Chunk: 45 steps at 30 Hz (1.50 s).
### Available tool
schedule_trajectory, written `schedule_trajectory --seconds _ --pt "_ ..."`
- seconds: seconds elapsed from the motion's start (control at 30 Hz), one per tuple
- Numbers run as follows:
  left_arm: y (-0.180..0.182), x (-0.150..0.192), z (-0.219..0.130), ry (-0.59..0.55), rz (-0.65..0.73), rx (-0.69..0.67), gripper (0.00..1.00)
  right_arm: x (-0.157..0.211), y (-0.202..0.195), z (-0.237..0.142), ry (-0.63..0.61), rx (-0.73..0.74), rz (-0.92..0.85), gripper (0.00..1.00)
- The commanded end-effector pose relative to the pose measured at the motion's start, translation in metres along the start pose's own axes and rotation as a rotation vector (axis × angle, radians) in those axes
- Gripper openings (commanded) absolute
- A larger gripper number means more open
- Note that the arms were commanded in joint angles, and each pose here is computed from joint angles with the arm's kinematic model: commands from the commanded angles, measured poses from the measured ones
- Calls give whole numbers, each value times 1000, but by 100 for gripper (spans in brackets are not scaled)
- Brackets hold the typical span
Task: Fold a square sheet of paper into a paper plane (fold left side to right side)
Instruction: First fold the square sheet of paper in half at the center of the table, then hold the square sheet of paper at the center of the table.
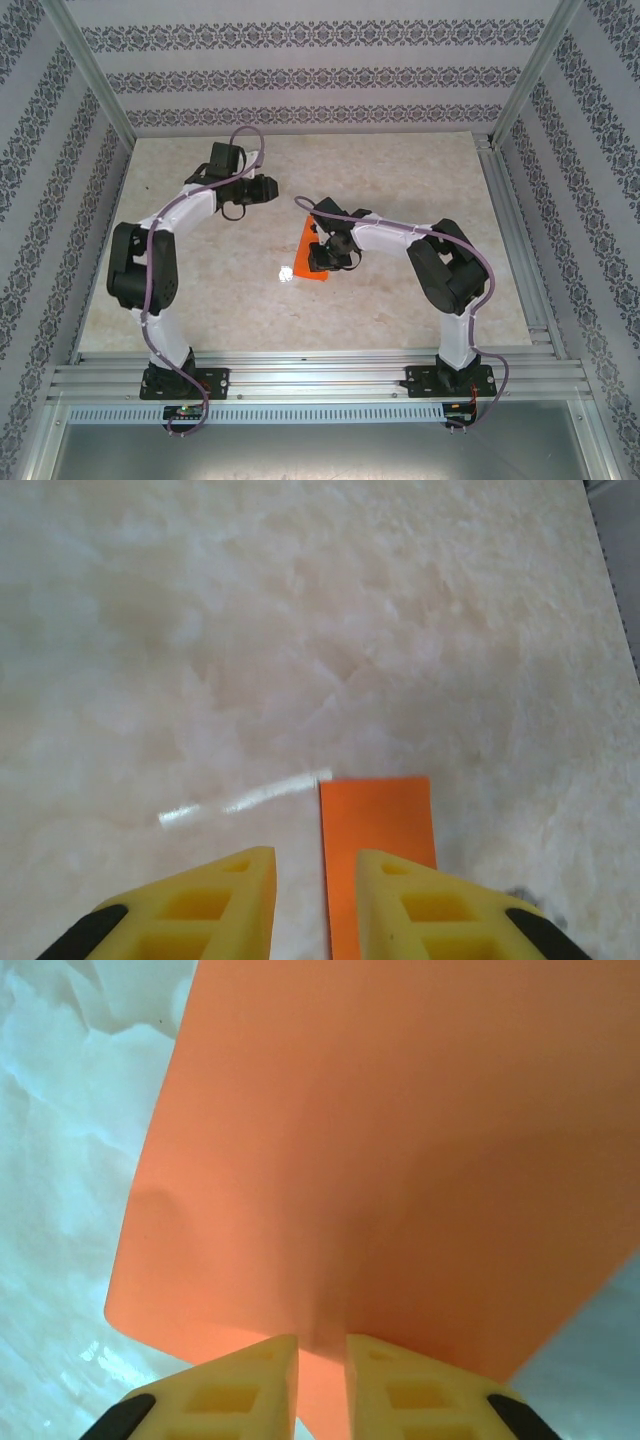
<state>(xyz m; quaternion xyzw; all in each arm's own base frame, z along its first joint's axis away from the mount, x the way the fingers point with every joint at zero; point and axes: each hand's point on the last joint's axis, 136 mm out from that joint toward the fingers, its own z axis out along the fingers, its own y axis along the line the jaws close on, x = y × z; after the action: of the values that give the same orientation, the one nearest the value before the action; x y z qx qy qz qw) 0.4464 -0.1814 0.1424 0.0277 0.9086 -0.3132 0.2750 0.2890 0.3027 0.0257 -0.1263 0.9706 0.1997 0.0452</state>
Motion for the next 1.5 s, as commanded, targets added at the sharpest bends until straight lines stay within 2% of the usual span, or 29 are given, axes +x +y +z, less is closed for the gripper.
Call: schedule_trajectory --seconds 0.0,0.1,0.23,0.53,0.8,1.03,1.17,1.47 --pt "-7 19 -17 -33 -2 19 28 -23 15 -44 -93 -25 -34 24" --pt "-15 46 -24 -7 -20 58 28 -40 15 -62 -137 -68 -25 24" --pt "-28 74 -20 38 -16 75 28 -69 6 -66 -170 -118 2 17" --pt "-54 91 19 98 -18 141 27 -112 -20 -28 -149 -162 81 11" --pt "-58 102 52 167 -5 141 26 -123 -35 0 -111 -157 106 10" --pt "-52 117 72 218 -1 116 26 -133 -30 -9 -140 -179 110 10" --pt "-51 120 74 219 -3 114 25 -141 -21 -10 -153 -223 119 10" --pt "-53 125 77 239 17 126 25 -146 -23 17 -112 -220 142 10"
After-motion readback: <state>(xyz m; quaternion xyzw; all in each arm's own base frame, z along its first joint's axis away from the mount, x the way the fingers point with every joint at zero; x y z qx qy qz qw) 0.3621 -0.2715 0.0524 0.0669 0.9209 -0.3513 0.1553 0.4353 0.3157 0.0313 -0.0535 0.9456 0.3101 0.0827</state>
